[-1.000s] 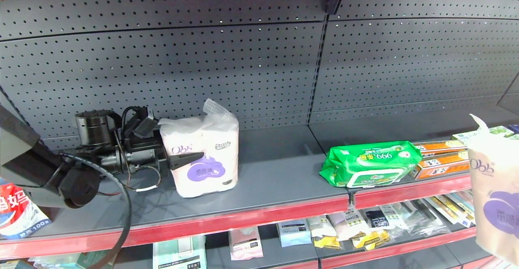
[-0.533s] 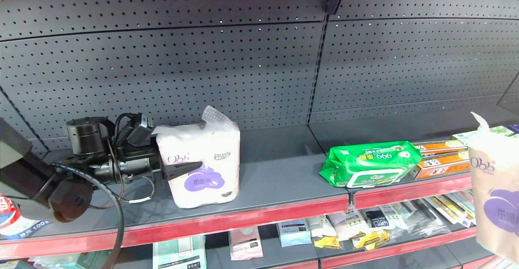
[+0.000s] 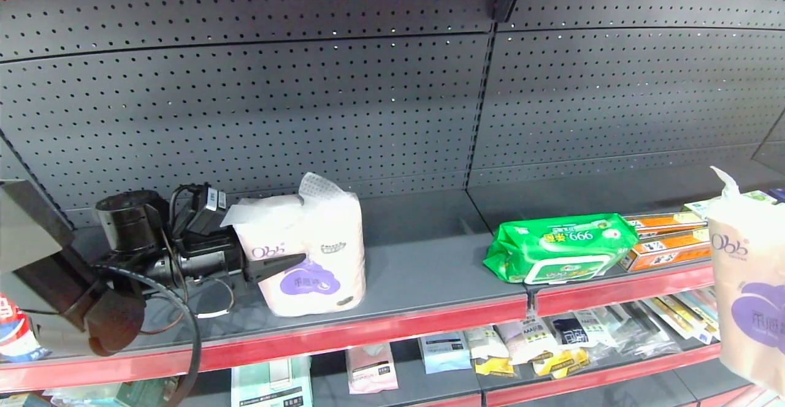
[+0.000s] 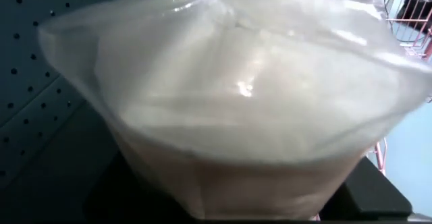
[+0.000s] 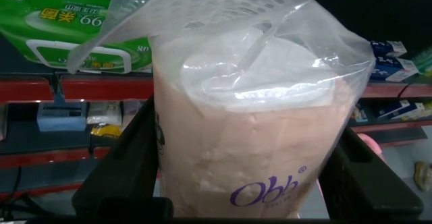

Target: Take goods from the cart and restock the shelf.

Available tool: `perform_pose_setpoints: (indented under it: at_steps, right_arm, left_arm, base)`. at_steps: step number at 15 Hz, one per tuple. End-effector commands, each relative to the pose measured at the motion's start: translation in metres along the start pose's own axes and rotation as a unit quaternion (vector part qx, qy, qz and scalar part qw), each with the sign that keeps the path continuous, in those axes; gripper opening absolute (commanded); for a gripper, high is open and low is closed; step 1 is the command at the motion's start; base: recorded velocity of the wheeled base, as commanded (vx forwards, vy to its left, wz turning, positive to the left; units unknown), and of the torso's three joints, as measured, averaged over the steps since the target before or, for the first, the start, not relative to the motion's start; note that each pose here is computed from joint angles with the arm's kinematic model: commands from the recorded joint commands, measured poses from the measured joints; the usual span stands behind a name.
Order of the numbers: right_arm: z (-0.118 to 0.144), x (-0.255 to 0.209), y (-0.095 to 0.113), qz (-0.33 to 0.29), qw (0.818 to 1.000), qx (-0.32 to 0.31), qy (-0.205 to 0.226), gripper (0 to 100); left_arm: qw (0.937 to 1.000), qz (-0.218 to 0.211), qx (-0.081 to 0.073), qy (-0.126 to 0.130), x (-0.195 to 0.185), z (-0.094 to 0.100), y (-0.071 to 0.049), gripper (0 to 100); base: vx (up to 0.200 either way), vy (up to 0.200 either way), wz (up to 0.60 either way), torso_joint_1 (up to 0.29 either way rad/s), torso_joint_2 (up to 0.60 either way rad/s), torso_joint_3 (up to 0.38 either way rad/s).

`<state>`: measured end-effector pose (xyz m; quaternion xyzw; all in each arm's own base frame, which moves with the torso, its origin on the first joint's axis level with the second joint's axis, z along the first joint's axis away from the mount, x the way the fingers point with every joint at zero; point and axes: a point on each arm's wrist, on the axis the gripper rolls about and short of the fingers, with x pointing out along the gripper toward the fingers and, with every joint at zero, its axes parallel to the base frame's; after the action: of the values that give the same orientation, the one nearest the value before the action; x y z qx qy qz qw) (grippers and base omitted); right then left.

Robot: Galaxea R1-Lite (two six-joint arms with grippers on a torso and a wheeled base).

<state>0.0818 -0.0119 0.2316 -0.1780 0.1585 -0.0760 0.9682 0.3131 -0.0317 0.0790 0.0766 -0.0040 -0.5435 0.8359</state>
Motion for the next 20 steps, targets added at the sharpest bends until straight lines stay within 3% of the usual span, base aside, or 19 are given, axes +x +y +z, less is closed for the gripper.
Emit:
perform_pose_setpoints:
  at_steps: [1, 3, 7, 15, 20]
  right_arm:
    - [0.001, 0.000, 0.000, 0.000, 1.000, 0.000, 0.000, 0]
    - [0.000, 0.000, 0.000, 0.000, 1.000, 0.000, 0.000, 0]
    - [0.001, 0.000, 0.000, -0.001, 1.000, 0.000, 0.000, 0]
    - [0.001, 0.002, 0.000, 0.000, 1.000, 0.000, 0.002, 0]
    - [0.000, 0.002, 0.000, 0.000, 1.000, 0.000, 0.003, 0]
  left_arm:
    - [0.9996, -0.005, -0.027, 0.010, -0.001, -0.015, -0.006, 0]
    - [0.9994, -0.006, -0.031, 0.011, -0.002, -0.016, -0.009, 0]
    - [0.9984, -0.004, -0.057, 0.006, -0.008, -0.004, -0.019, 0]
    - [0.9983, 0.003, -0.057, -0.004, -0.010, -0.002, -0.016, 0]
    - [0.9982, -0.010, -0.058, -0.005, -0.012, -0.004, -0.021, 0]
  base:
    - [0.000, 0.000, 0.00, 0.000, 0.00, 0.000]
    - [0.000, 0.000, 0.00, 0.000, 0.00, 0.000]
    - [0.000, 0.000, 0.00, 0.000, 0.00, 0.000]
    - [0.000, 0.000, 0.00, 0.000, 0.00, 0.000]
    - [0.000, 0.000, 0.00, 0.000, 0.00, 0.000]
